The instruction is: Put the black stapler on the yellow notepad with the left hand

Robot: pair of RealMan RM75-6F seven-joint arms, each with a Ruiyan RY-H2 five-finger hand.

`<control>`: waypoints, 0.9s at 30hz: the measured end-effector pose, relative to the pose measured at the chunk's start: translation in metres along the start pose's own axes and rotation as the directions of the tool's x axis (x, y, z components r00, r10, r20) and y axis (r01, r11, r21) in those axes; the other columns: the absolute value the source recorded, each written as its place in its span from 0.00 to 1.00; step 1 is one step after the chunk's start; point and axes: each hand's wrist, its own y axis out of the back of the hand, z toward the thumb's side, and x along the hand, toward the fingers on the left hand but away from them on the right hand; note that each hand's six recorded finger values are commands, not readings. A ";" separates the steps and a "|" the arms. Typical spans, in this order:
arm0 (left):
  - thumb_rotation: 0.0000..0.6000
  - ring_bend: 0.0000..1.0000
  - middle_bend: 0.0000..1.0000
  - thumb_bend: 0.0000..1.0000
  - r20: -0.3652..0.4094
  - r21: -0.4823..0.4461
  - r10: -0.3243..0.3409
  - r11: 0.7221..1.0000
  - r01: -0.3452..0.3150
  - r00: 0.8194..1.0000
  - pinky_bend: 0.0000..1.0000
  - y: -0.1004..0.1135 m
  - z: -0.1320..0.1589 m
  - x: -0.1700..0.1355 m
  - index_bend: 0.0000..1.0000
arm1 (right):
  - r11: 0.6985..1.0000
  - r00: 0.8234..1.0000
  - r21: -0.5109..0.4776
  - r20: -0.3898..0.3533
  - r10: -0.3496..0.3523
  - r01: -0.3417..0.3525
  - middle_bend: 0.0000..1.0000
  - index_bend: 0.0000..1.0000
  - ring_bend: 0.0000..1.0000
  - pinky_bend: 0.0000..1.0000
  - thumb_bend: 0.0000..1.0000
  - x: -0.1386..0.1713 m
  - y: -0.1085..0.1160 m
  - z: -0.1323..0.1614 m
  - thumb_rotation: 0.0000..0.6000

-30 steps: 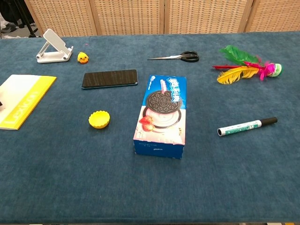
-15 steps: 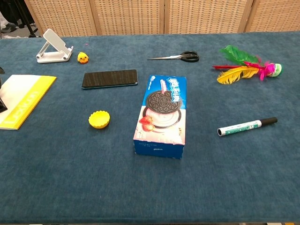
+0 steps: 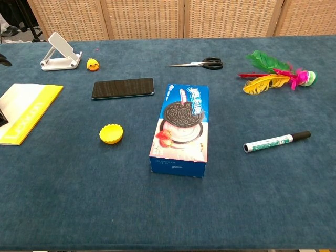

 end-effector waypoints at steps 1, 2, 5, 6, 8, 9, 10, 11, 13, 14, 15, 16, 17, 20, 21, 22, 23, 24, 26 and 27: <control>1.00 0.00 0.00 0.38 -0.001 -0.005 0.006 1.000 -0.006 1.000 0.00 0.004 -0.001 -0.001 0.00 | 1.000 1.000 0.000 0.000 0.000 0.000 0.02 0.26 0.00 0.00 0.21 0.000 0.000 0.000 1.00; 1.00 0.00 0.00 0.37 -0.001 -0.011 0.011 1.000 -0.011 1.000 0.00 0.007 -0.002 -0.003 0.00 | 1.000 1.000 -0.001 0.000 0.000 0.000 0.02 0.26 0.00 0.00 0.21 0.000 0.000 0.000 1.00; 1.00 0.00 0.00 0.36 -0.001 -0.028 0.031 0.999 -0.031 1.000 0.00 0.020 -0.005 -0.008 0.00 | 1.000 1.000 -0.002 0.001 0.002 -0.002 0.02 0.26 0.00 0.00 0.21 0.000 0.000 0.000 1.00; 1.00 0.00 0.00 0.35 -0.002 -0.034 0.037 0.999 -0.037 0.999 0.00 0.024 -0.006 -0.010 0.00 | 1.000 1.000 -0.003 0.001 0.002 -0.002 0.02 0.26 0.00 0.00 0.21 0.000 0.000 0.000 1.00; 1.00 0.00 0.00 0.34 -0.002 -0.053 0.054 0.997 -0.054 0.999 0.00 0.034 -0.007 -0.016 0.00 | 1.000 1.000 -0.006 0.001 0.000 0.000 0.02 0.26 0.00 0.00 0.21 -0.001 0.000 0.000 1.00; 1.00 0.00 0.00 0.34 -0.002 -0.062 0.061 0.996 -0.061 0.998 0.00 0.038 -0.007 -0.019 0.00 | 1.000 1.000 -0.008 0.000 -0.002 0.002 0.02 0.26 0.00 0.00 0.21 -0.001 0.001 0.000 1.00; 1.00 0.00 0.00 0.33 -0.001 -0.078 0.071 0.994 -0.071 0.997 0.00 0.044 -0.006 -0.023 0.00 | 1.000 1.000 -0.010 -0.001 -0.005 0.005 0.02 0.26 0.00 0.00 0.21 -0.001 0.001 0.001 1.00; 1.00 0.00 0.00 0.33 0.000 -0.091 0.080 0.993 -0.080 0.997 0.00 0.048 -0.006 -0.028 0.00 | 1.000 1.000 -0.016 -0.002 -0.009 0.009 0.02 0.26 0.00 0.00 0.21 -0.002 0.002 0.001 1.00; 1.00 0.00 0.00 0.33 0.002 -0.126 0.101 0.987 -0.100 0.995 0.00 0.059 -0.003 -0.040 0.00 | 1.000 1.000 -0.026 -0.004 -0.015 0.015 0.02 0.26 0.00 0.00 0.21 -0.004 0.004 0.002 1.00; 1.00 0.00 0.00 0.33 0.002 -0.144 0.110 0.984 -0.109 0.994 0.00 0.063 -0.001 -0.047 0.00 | 0.999 1.000 -0.033 -0.006 -0.019 0.019 0.02 0.26 0.00 0.00 0.21 -0.005 0.004 0.003 1.00; 1.00 0.00 0.00 0.33 0.002 -0.169 0.122 0.978 -0.120 0.993 0.00 0.068 0.001 -0.056 0.00 | 0.999 1.000 -0.038 -0.008 -0.021 0.021 0.02 0.26 0.00 0.00 0.21 -0.006 0.005 0.004 1.00; 1.00 0.00 0.00 0.33 0.001 -0.188 0.130 0.974 -0.127 0.992 0.00 0.071 0.003 -0.063 0.00 | 0.999 1.000 -0.042 -0.010 -0.022 0.022 0.02 0.26 0.00 0.00 0.21 -0.006 0.005 0.004 1.00; 1.00 0.00 0.00 0.33 -0.001 -0.207 0.136 0.969 -0.133 0.991 0.00 0.075 0.005 -0.071 0.00 | 0.999 1.000 -0.046 -0.012 -0.023 0.023 0.02 0.26 0.00 0.00 0.21 -0.007 0.006 0.005 1.00; 1.00 0.00 0.00 0.33 -0.018 -0.265 0.153 0.952 -0.152 0.988 0.00 0.083 0.007 -0.097 0.00 | 0.998 0.999 -0.060 -0.018 -0.029 0.028 0.02 0.26 0.00 0.00 0.21 -0.008 0.007 0.007 1.00; 1.00 0.00 0.00 0.33 -0.031 -0.290 0.158 0.944 -0.160 0.987 0.00 0.085 0.008 -0.108 0.00 | 0.997 0.999 -0.068 -0.020 -0.033 0.032 0.02 0.26 0.00 0.00 0.21 -0.009 0.008 0.008 1.00; 1.00 0.00 0.00 0.33 -0.041 -0.311 0.160 0.936 -0.165 0.986 0.00 0.086 0.008 -0.117 0.00 | 0.996 0.999 -0.077 -0.022 -0.037 0.036 0.02 0.26 0.00 0.00 0.21 -0.010 0.009 0.009 1.00; 1.00 0.00 0.00 0.33 -0.053 -0.333 0.162 0.927 -0.170 0.985 0.00 0.086 0.009 -0.127 0.00 | 0.995 0.999 -0.089 -0.026 -0.044 0.042 0.02 0.26 0.00 0.00 0.21 -0.012 0.011 0.011 1.00; 1.00 0.00 0.00 0.33 -0.069 -0.359 0.162 0.917 -0.176 0.984 0.00 0.086 0.009 -0.139 0.00 | 0.994 0.998 -0.097 -0.029 -0.049 0.046 0.02 0.26 0.00 0.00 0.21 -0.013 0.012 0.012 1.00; 1.00 0.00 0.00 0.33 -0.087 -0.386 0.160 0.905 -0.182 0.983 0.00 0.085 0.011 -0.156 0.00 | 0.993 0.998 -0.109 -0.033 -0.058 0.054 0.02 0.26 0.00 0.00 0.21 -0.015 0.014 0.013 1.00; 1.00 0.00 0.00 0.33 -0.094 -0.399 0.156 0.899 -0.180 0.983 0.00 0.083 0.012 -0.165 0.00 | 0.992 0.998 -0.114 -0.035 -0.060 0.056 0.02 0.26 0.00 0.00 0.21 -0.015 0.015 0.014 1.00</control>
